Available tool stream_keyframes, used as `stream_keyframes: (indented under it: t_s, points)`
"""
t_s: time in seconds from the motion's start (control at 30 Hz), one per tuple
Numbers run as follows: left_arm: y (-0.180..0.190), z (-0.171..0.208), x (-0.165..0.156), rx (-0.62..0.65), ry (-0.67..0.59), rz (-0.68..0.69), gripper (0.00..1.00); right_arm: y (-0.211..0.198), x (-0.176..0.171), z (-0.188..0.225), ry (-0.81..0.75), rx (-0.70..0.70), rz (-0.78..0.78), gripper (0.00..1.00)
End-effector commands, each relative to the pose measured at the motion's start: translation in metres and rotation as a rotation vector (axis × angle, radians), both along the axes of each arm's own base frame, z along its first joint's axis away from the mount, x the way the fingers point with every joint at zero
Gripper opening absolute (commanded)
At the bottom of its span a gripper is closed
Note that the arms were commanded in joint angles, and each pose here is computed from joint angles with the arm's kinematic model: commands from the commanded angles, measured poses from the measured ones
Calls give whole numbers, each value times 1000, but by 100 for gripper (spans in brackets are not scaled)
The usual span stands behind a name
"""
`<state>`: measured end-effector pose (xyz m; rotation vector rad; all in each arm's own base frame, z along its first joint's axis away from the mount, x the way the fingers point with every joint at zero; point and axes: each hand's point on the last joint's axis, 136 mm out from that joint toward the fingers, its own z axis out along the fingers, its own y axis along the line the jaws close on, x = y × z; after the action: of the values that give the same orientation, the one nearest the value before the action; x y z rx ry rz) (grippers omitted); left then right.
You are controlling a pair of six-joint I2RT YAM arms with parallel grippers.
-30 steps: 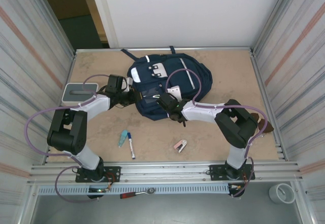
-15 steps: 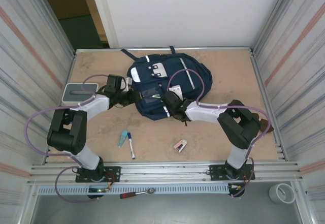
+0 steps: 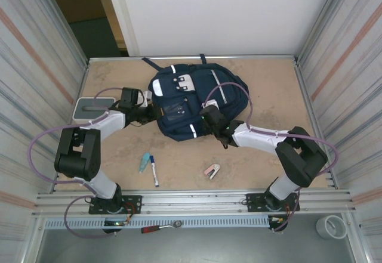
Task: Pack the student bag
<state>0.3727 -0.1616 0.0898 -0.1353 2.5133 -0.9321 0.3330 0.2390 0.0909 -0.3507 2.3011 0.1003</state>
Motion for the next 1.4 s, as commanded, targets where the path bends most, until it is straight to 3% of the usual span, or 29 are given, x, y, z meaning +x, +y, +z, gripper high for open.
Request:
stream_keyframes:
  t_s: [0.0,0.43,0.6,0.77,0.93,1.03,1.17,1.27,1.37]
  points:
    - [31,-7,5,84,-7,68,0,-18,1,5,7,9,-17,0]
    - [59,-6,9,164,-15,119,0,-63,-3,-2,89,42,-64,0]
    - [56,3,13,143,-37,125,1,-51,-5,7,108,142,-31,0]
    - [54,29,11,186,-113,144,45,-37,-5,23,122,251,-27,0]
    - [63,66,0,363,-243,185,66,-25,-6,40,157,339,-21,0]
    - [41,92,-9,494,-405,100,71,-22,-7,46,180,367,-15,0]
    - [-21,110,-25,660,-662,-139,72,-16,-5,61,217,439,17,0]
    - [-70,107,-37,750,-806,-327,72,-12,-5,72,236,481,43,0]
    - [-109,89,-44,835,-866,-490,72,-11,-3,80,247,509,58,0]
